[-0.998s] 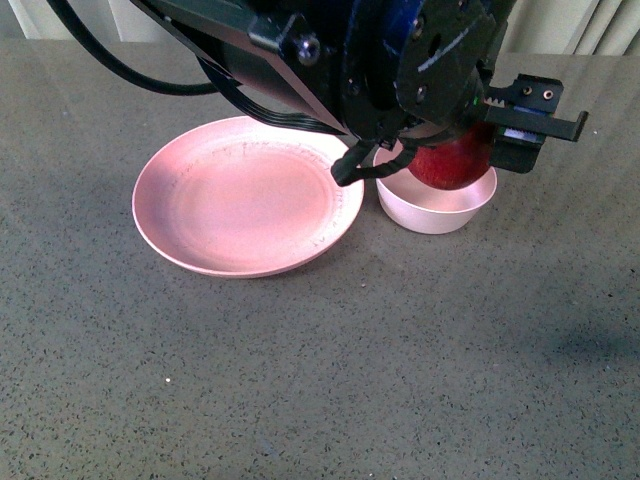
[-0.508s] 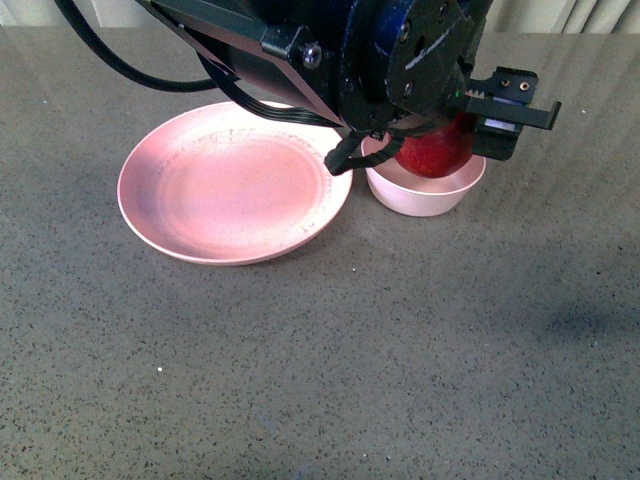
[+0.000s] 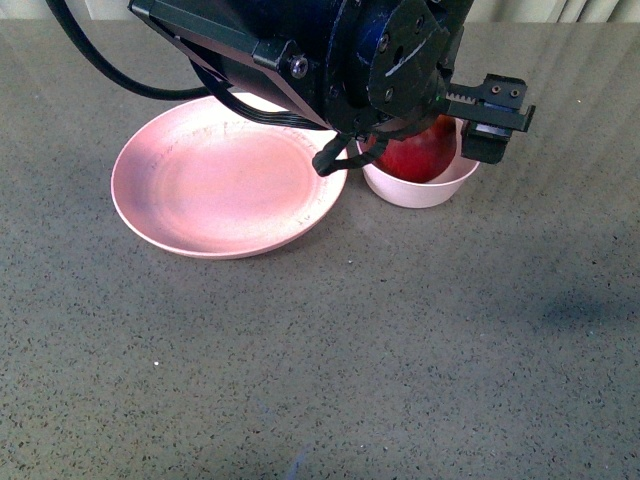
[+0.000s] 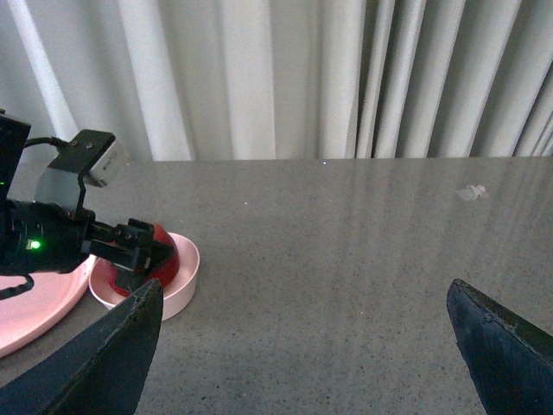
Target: Move apple from plate to bowl
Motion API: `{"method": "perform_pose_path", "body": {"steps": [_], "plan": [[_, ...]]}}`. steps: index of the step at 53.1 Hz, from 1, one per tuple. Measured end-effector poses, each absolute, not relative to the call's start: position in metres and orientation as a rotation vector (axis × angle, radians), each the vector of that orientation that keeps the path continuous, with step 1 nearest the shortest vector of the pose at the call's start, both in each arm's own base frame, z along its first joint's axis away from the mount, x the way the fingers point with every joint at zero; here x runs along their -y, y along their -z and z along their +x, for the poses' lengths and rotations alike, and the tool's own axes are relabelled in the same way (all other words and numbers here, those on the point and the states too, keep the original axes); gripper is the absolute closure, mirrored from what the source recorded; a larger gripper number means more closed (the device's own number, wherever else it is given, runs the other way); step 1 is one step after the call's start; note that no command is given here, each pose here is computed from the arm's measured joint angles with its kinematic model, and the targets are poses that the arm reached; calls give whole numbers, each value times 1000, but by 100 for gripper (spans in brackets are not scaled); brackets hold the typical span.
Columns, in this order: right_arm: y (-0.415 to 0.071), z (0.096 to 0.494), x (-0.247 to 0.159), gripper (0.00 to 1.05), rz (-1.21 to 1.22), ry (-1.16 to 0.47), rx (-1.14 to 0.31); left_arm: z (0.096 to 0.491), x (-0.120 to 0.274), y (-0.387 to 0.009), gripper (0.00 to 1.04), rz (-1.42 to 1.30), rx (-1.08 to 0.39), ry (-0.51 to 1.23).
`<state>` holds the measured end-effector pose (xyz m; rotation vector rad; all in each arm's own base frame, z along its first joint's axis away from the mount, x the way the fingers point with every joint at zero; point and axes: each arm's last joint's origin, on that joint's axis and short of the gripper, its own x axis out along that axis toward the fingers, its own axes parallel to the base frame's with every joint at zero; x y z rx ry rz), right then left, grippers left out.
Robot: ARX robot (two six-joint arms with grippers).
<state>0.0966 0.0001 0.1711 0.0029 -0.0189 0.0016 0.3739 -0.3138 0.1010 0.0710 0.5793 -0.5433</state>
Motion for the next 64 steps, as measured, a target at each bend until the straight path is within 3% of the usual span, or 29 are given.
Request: {"method": "perform_pose_path", "body": {"steps": [3, 25, 45, 52, 58, 64], "plan": [[-171, 97, 0, 9, 3, -2, 19, 374, 314, -101, 7, 69, -580, 543], [-171, 97, 0, 9, 3, -2, 19, 362, 300, -115, 9, 5, -566, 548], [-171, 97, 0, 9, 3, -2, 19, 345, 223, -179, 9, -165, -461, 480], [-171, 97, 0, 9, 3, -3, 19, 314, 160, -188, 35, -72, -59, 68], [-171, 97, 0, 9, 3, 0, 19, 278, 106, -197, 58, -51, 31, 0], [-171, 97, 0, 9, 3, -2, 19, 246, 75, -180, 85, -15, -15, 3]]}}
